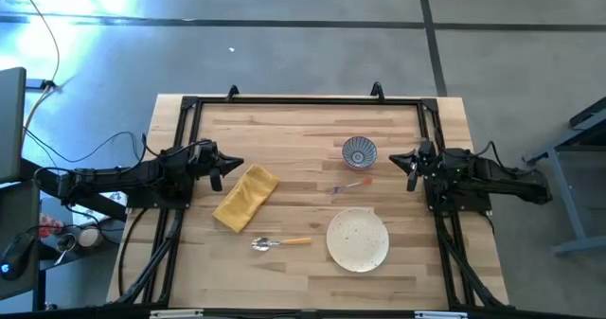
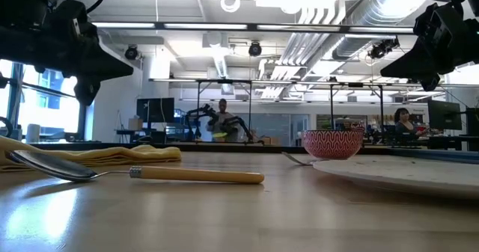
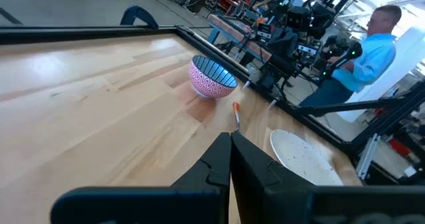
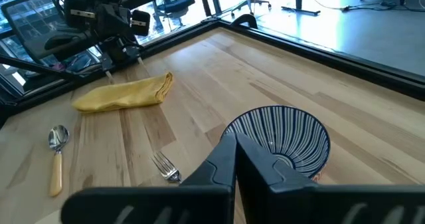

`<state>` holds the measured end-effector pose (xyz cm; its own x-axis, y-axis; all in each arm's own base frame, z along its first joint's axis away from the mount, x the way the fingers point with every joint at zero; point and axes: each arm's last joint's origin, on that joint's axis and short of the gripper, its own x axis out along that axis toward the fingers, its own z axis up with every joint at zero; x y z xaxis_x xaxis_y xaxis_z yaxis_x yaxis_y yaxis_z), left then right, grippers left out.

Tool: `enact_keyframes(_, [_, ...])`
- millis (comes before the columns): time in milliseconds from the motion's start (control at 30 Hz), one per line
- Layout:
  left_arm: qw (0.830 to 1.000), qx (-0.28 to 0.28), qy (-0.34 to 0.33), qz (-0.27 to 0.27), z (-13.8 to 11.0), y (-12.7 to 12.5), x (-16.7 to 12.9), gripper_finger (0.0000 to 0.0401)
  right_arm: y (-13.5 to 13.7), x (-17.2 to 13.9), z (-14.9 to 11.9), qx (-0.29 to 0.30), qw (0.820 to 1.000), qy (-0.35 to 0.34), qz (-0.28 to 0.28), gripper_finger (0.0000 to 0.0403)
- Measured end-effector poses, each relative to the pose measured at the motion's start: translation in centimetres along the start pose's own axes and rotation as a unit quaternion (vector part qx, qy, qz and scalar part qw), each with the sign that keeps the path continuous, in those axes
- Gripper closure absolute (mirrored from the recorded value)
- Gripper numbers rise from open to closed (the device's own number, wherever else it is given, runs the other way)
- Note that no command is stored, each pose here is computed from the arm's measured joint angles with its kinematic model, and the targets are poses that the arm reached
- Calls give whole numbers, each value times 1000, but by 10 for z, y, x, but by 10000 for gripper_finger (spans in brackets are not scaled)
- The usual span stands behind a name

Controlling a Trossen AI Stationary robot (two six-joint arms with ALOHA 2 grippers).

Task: Set table place
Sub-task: Move the white patterned plate to the center of the table

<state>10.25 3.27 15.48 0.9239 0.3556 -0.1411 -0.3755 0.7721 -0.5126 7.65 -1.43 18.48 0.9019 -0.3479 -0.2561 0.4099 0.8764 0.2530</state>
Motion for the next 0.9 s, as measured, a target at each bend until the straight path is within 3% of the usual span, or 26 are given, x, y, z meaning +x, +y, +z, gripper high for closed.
enact_keyframes(367, [998, -46, -29, 24, 3, 1, 0, 400, 0, 0, 0, 0, 1000, 0, 0, 402])
enact_keyframes(500, [994, -102, -46, 19, 5, 0, 0, 400, 0, 0, 0, 0, 1000, 0, 0, 402])
enact_keyframes(700, [986, -121, -108, -41, 19, -9, -2, 401, 0, 0, 0, 2, 1000, -2, 1, 402])
enact_keyframes(800, [982, -119, -128, -72, 28, -18, -5, 401, 1, 0, 3, 33, 999, -15, 5, 402])
enact_keyframes(900, [984, -108, -121, -67, 33, -28, -4, 401, 2, 0, 6, 67, 997, -31, 8, 402])
